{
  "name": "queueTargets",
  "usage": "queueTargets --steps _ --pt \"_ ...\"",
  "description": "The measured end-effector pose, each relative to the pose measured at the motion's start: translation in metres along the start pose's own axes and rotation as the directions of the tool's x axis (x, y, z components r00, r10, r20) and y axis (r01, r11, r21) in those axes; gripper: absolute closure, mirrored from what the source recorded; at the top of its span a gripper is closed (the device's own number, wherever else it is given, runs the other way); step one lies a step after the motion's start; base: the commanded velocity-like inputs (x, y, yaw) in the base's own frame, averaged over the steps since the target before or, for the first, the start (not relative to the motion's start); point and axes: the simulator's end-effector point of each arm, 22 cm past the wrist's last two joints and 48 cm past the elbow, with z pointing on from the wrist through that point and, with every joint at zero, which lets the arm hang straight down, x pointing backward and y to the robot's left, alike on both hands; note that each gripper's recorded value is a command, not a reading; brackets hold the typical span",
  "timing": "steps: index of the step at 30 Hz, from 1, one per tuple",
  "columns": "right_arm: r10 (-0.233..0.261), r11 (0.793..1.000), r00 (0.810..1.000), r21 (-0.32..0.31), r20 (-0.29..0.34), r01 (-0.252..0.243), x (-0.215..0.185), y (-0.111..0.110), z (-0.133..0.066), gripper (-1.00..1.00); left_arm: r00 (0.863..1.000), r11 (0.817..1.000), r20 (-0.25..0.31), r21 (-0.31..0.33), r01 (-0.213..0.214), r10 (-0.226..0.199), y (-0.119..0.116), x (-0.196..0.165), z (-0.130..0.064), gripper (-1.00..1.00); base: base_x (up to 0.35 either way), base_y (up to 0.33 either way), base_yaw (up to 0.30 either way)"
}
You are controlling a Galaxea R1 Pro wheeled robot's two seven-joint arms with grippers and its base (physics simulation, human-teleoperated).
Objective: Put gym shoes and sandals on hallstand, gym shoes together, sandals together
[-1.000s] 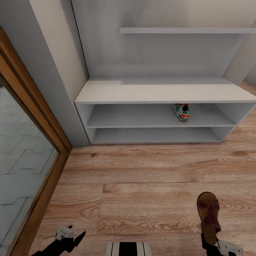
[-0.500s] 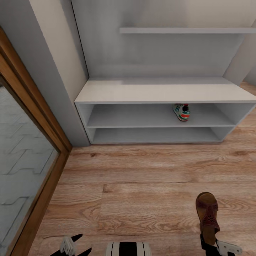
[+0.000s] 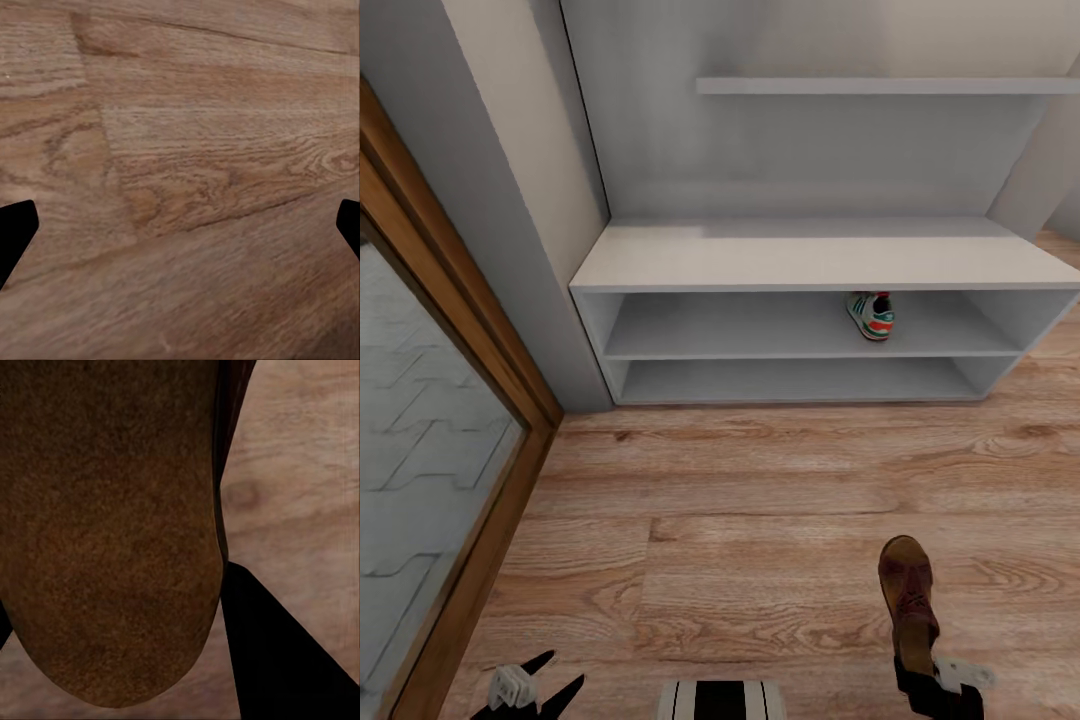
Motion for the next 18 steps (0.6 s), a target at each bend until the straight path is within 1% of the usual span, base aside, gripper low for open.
queueTargets --steps 3,4,9,10,11,12,13,15,16,17,18 --pt "0.003 1.0 0.998 0.004 -0.069 -0.003 -0.015 -0.001 0.004 1.0 1.0 1.0 0.006 -0.012 0.004 -0.004 0.004 -0.001 -0.003 -1.0 0.0 0.0 0.0" --pt "0.0 1.0 0.996 0.002 -0.091 0.001 -0.025 -0.001 0.005 1.0 1.0 1.0 0.007 -0.015 0.005 -0.005 0.005 -0.001 -0.003 -1.0 0.0 0.0 0.0" --pt "-0.012 1.0 0.995 -0.007 -0.103 0.011 -0.029 0.004 0.005 1.0 1.0 1.0 0.005 -0.014 0.007 -0.006 0.004 0.0 -0.003 -1.0 0.0 0.0 0.0" --pt "-0.044 0.999 0.994 -0.031 -0.097 0.041 -0.032 0.015 0.005 1.0 1.0 1.0 0.002 -0.011 0.006 -0.006 0.003 0.001 -0.003 -1.0 0.0 0.0 0.0" --pt "-0.075 0.995 0.99 -0.069 -0.119 0.067 -0.049 0.051 0.005 1.0 1.0 1.0 -0.001 -0.008 0.007 -0.007 0.002 0.002 -0.002 -1.0 0.0 0.0 0.0" --pt "-0.07 0.995 0.989 -0.076 -0.127 0.06 -0.054 0.063 0.005 1.0 1.0 1.0 -0.001 -0.007 0.007 -0.007 0.001 0.002 -0.002 -1.0 0.0 0.0 0.0" --pt "-0.064 0.996 0.989 -0.073 -0.134 0.055 -0.058 0.07 0.004 1.0 1.0 1.0 -0.002 -0.007 0.007 -0.007 0.001 0.002 -0.002 -1.0 0.0 0.0 0.0" --pt "-0.038 0.999 0.989 -0.044 -0.14 0.032 -0.079 0.092 0.002 1.0 1.0 1.0 -0.002 -0.004 0.008 -0.008 0.0 0.002 -0.001 -1.0 0.0 0.0 0.0" --pt "-0.035 0.999 0.99 -0.033 -0.139 0.031 -0.084 0.097 0.002 1.0 1.0 1.0 -0.003 -0.004 0.008 -0.009 0.0 0.003 -0.001 -1.0 0.0 0.0 0.0" --pt "-0.022 1.0 0.991 -0.018 -0.135 0.02 -0.093 0.109 0.0 1.0 1.0 1.0 -0.002 -0.003 0.009 -0.009 -0.001 0.003 0.0 -1.0 0.0 0.0 0.0" --pt "-0.019 1.0 0.991 -0.013 -0.132 0.017 -0.098 0.117 -0.001 1.0 1.0 1.0 -0.002 -0.002 0.009 -0.009 -0.002 0.003 0.0 -1.0 0.0 0.0 0.0"
